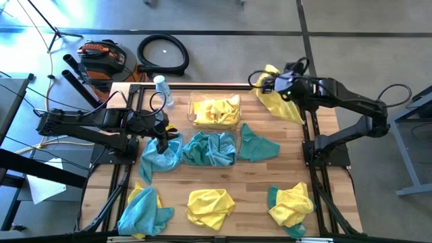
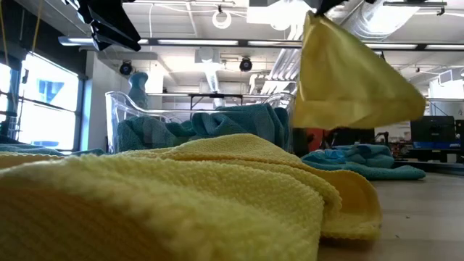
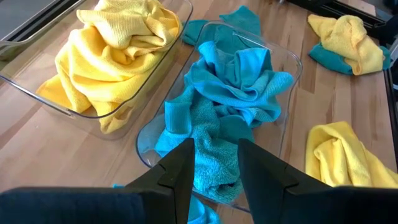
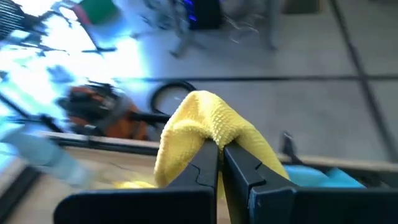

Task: Sort microfiber towel by color & place in baskets
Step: Put the yellow microfiber cloth into the top transparent bin

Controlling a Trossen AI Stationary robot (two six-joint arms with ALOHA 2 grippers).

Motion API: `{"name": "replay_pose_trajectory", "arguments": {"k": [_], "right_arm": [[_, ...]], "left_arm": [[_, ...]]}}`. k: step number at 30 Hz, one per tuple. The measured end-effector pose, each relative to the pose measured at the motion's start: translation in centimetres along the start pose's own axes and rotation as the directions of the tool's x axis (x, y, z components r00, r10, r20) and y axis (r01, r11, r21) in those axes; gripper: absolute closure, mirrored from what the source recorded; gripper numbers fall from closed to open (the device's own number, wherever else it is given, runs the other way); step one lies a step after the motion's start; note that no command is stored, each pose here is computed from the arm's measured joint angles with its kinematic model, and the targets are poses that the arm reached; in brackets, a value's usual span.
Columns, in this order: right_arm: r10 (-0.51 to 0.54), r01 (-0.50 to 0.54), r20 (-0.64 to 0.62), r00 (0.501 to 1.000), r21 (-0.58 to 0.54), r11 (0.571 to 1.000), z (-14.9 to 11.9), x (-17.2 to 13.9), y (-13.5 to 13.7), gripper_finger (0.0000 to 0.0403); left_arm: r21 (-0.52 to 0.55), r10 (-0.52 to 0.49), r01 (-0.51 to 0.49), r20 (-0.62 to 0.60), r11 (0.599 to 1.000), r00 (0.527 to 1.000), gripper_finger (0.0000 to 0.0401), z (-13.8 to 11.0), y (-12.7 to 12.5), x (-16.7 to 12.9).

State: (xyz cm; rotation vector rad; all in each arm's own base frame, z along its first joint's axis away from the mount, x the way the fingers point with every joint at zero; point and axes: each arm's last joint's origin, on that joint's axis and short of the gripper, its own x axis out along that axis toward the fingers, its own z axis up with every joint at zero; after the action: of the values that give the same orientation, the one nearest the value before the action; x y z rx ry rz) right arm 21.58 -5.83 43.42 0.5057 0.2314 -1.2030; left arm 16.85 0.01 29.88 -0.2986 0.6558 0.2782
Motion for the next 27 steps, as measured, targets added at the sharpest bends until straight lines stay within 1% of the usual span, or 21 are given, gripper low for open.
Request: {"name": "replay_pose_trajectory", "arguments": {"k": [3, 6, 10, 14, 17, 22, 24, 27], "right_arm": [[0.103, -0.103, 0.065, 0.993, -0.008, 0.995, 1.0, -0.2, 1.2, 0.0403], [0.229, -0.229, 0.12, 0.966, -0.02, 0.973, 2.0, -0.6, 2.4, 0.0403], [0.393, -0.392, 0.18, 0.902, -0.039, 0.919, 3.0, -0.6, 4.2, 0.0403], [0.501, -0.498, 0.204, 0.841, -0.069, 0.864, 3.0, 0.1, 6.1, 0.0403], [0.575, -0.57, 0.192, 0.795, -0.084, 0.817, 2.5, 1.2, 7.7, 0.0403], [0.658, -0.646, 0.17, 0.734, -0.125, 0.753, 1.3, 2.9, 10.0, 0.0403], [0.672, -0.657, 0.149, 0.725, -0.143, 0.741, 0.8, 3.7, 10.6, 0.0403], [0.667, -0.65, 0.116, 0.736, -0.154, 0.744, 0.1, 5.0, 11.2, 0.0403]], "left_arm": [[0.0, 0.0, 0.0, 0.0, 1.0, 1.0, 0.0291, 0.0, 0.0, 0.0], [0.0, 0.007, -0.007, 0.002, 1.0, 1.0, 0.0291, 0.0, 0.0, 0.0], [0.024, 0.028, -0.029, 0.011, 0.999, 1.0, 0.0291, 0.0, 0.1, 0.0], [0.051, 0.066, -0.067, 0.027, 0.996, 0.997, 0.0291, 0.1, 0.2, 0.0], [0.05, 0.092, -0.094, 0.039, 0.994, 0.995, 0.0291, 0.1, 0.3, 0.0], [0.05, 0.094, -0.096, 0.039, 0.994, 0.995, 0.0291, 0.1, 0.3, 0.0], [0.049, 0.094, -0.096, 0.039, 0.994, 0.995, 0.0291, 0.1, 0.3, 0.0], [0.03, 0.093, -0.095, 0.038, 0.995, 0.995, 0.0291, 0.1, 0.3, 0.0]]}}
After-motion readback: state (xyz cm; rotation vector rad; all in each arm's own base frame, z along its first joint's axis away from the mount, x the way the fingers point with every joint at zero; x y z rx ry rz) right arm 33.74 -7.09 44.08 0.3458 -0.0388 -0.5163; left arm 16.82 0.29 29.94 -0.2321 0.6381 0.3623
